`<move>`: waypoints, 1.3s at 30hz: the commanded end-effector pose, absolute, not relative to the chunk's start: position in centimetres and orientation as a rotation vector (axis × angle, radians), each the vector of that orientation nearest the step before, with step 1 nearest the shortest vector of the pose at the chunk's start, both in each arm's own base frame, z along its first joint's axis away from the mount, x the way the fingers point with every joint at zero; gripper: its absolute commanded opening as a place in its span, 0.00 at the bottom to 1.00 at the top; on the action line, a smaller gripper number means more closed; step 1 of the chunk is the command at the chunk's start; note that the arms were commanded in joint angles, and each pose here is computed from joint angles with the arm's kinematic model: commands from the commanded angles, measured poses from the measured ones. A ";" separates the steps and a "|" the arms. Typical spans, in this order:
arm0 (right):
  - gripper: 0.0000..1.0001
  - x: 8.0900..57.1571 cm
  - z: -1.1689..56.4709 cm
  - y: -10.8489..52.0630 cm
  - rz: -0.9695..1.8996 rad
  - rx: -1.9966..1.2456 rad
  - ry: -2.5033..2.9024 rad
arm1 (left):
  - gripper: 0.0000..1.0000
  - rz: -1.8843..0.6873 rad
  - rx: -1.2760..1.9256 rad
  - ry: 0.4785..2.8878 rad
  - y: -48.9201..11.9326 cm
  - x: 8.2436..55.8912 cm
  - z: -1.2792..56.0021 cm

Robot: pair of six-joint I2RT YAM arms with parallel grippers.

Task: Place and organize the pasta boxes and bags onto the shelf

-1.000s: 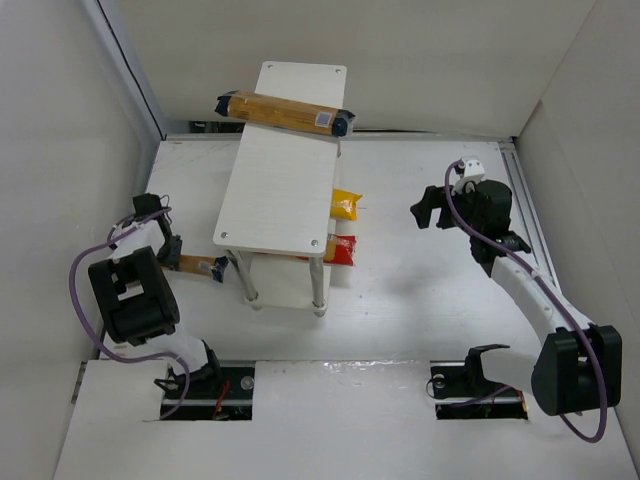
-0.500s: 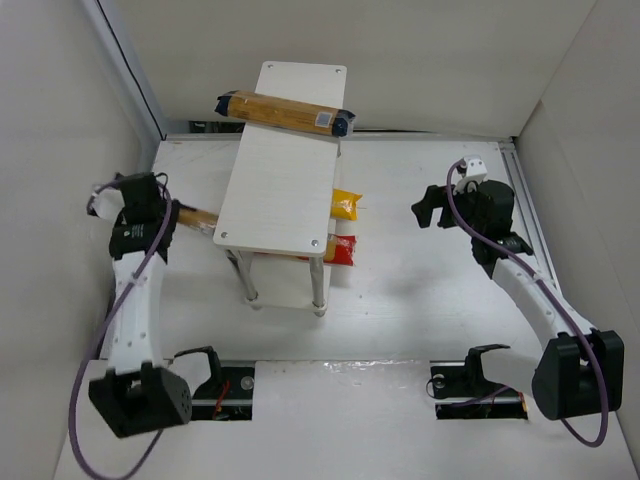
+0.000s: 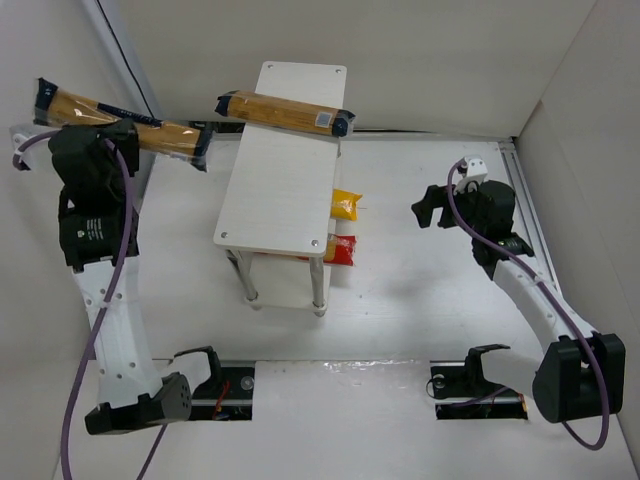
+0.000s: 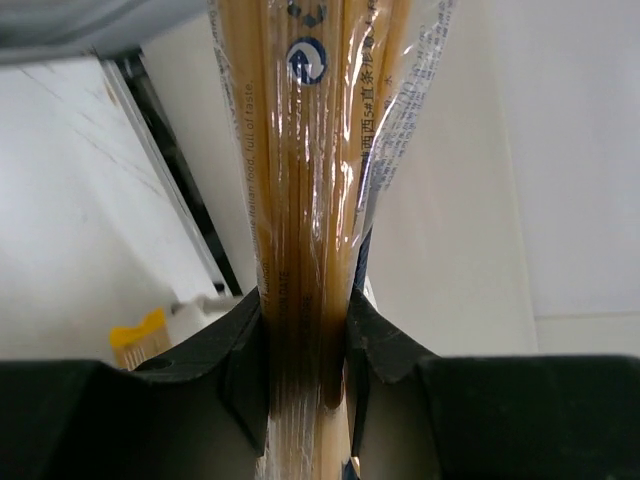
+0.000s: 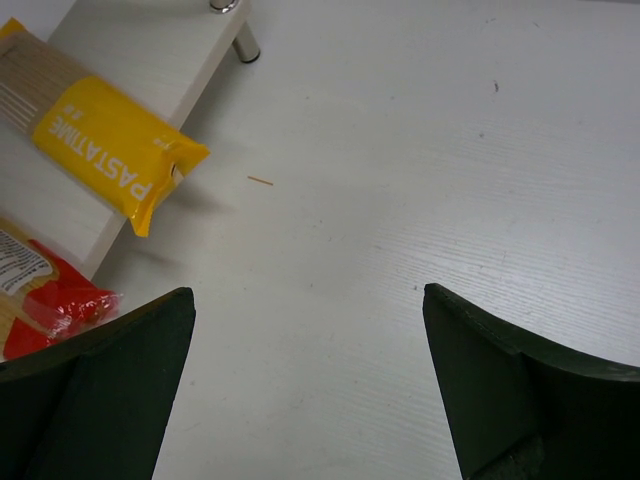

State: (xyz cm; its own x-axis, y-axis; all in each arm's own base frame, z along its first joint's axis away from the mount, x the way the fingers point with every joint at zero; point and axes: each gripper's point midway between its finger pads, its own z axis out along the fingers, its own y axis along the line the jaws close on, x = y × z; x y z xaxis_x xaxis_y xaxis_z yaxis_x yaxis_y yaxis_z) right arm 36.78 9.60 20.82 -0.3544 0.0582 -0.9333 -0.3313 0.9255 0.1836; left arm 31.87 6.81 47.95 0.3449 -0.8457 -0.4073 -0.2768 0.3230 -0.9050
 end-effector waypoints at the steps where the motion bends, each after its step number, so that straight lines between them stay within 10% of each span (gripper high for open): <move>1: 1.00 36.6 22.1 10.2 0.417 -0.231 1.847 | 0.00 -0.826 -1.082 1.097 3.1 31.8 54.9; 38: 1.00 37.3 20.5 11.0 0.380 -0.234 1.909 | 0.00 -1.141 -1.212 1.295 -14.3 34.9 48.6; 39: 1.00 37.3 20.5 11.0 0.380 -0.234 1.909 | 0.12 -1.141 -1.189 1.313 -14.7 35.0 48.7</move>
